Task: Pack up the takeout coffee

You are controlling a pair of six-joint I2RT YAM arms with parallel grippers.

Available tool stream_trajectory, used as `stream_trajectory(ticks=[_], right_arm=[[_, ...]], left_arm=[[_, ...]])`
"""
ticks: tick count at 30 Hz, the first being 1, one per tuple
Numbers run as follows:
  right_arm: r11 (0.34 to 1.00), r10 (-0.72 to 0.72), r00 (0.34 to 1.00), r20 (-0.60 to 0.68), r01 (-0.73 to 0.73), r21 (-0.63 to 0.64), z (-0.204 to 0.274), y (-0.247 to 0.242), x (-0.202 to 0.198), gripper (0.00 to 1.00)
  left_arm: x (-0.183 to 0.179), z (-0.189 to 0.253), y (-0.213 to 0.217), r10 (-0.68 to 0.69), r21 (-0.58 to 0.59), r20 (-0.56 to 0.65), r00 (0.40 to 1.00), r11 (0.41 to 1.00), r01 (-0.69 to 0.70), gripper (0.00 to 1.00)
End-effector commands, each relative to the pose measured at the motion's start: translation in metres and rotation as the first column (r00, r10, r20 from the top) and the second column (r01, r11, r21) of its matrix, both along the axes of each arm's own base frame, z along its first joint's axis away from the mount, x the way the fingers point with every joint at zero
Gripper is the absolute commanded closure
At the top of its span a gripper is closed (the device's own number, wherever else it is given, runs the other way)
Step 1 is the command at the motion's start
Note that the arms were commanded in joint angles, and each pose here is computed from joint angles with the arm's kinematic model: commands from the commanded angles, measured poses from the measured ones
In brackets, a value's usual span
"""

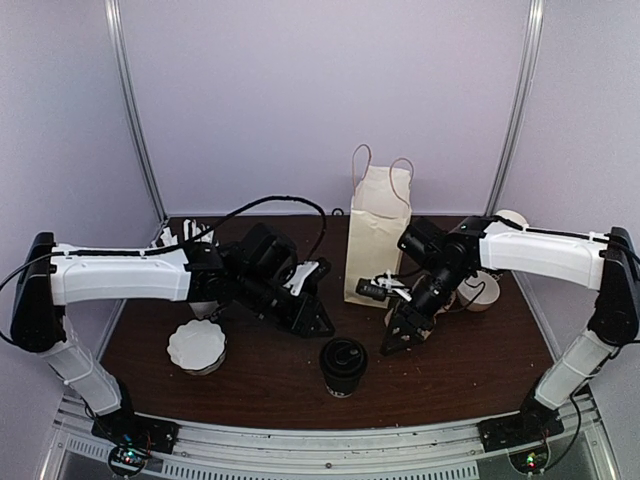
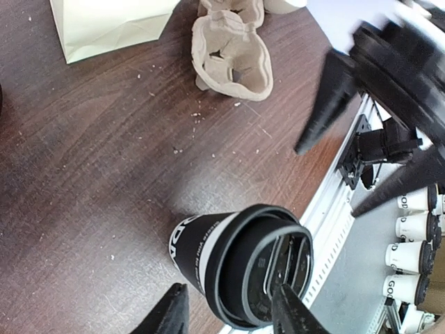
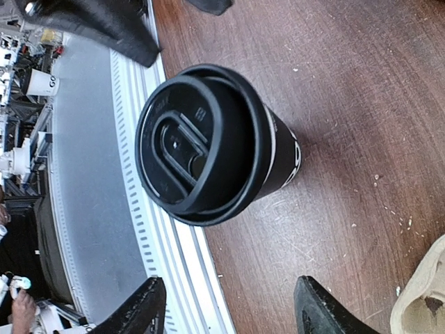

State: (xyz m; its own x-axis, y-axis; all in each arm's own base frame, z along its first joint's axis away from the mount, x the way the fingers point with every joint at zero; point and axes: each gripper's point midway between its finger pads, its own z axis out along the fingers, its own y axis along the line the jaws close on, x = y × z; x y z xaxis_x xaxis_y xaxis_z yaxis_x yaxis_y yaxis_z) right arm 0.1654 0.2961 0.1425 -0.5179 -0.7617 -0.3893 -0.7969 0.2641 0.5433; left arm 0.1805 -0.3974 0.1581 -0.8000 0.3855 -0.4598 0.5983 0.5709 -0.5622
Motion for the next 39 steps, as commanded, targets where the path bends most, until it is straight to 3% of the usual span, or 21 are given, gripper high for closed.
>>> stream_trajectory(ticks=[1, 12, 26, 34, 39], right_arm=[[0.999, 0.041, 0.993, 0.114, -0.04, -0.007, -0.002, 0.001, -0.003, 0.32], [0.975, 0.183, 0.955, 0.233, -0.147, -0.167, -0.024, 0.018, -0.012, 0.31], [0.966, 0.024, 0.956, 0.291, 0.053, -0.254, -0.029, 0.008, 0.047, 0.34], [0.976, 0.026, 0.957, 0.289, 0.039, -0.216, -0.018, -0.001, 0.036, 0.34], [0.998, 0.0, 0.973, 0.231, 0.015, -0.066, 0.003, -0.001, 0.012, 0.38]], left_arm=[[0.007, -0.01, -0.006, -0.008, 0.031, -0.013, 1.0, 0.999, 0.009, 0.58], [0.002, -0.026, -0.006, -0.003, 0.038, -0.065, 0.998, 0.999, 0.005, 0.63], [0.0, -0.001, 0.001, 0.02, -0.021, -0.027, 0.999, 1.0, -0.02, 0.59], [0.006, 0.0, 0.025, 0.137, 0.016, -0.005, 0.991, 0.99, -0.137, 0.56], [-0.003, -0.016, 0.026, 0.148, 0.031, -0.082, 0.986, 0.989, -0.146, 0.6]])
